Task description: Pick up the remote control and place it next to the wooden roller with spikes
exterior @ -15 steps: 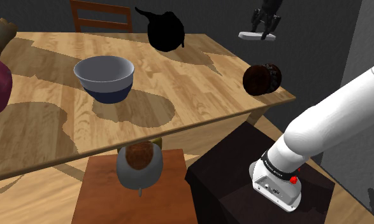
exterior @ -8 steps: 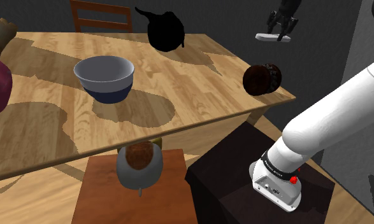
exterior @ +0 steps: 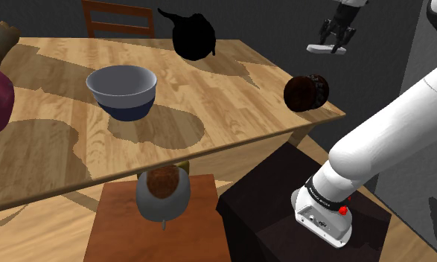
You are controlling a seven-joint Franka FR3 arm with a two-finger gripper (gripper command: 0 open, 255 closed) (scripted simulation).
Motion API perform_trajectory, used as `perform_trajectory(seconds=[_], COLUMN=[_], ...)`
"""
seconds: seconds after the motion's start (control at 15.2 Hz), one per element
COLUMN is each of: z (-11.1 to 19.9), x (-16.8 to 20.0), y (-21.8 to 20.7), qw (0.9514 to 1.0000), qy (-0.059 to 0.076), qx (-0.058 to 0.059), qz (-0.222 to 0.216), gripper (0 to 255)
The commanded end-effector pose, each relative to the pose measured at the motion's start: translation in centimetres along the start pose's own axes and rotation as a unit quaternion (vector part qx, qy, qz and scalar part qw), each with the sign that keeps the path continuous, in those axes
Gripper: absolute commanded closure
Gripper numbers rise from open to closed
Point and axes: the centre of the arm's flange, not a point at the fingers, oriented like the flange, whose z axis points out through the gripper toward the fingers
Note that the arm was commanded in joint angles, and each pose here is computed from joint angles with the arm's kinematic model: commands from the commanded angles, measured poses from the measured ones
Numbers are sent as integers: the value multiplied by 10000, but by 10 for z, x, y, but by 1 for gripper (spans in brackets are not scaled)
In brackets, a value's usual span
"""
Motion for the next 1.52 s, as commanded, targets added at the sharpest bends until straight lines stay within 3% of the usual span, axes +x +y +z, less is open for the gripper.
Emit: perform_trajectory(seconds=[0.0,1.45], z=[11,127], x=[0,2], y=[0,-3], qw=[10000,10000], qy=[-1,-1], qx=[-4,-4], qz=[-1,-1], gripper=[255,255])
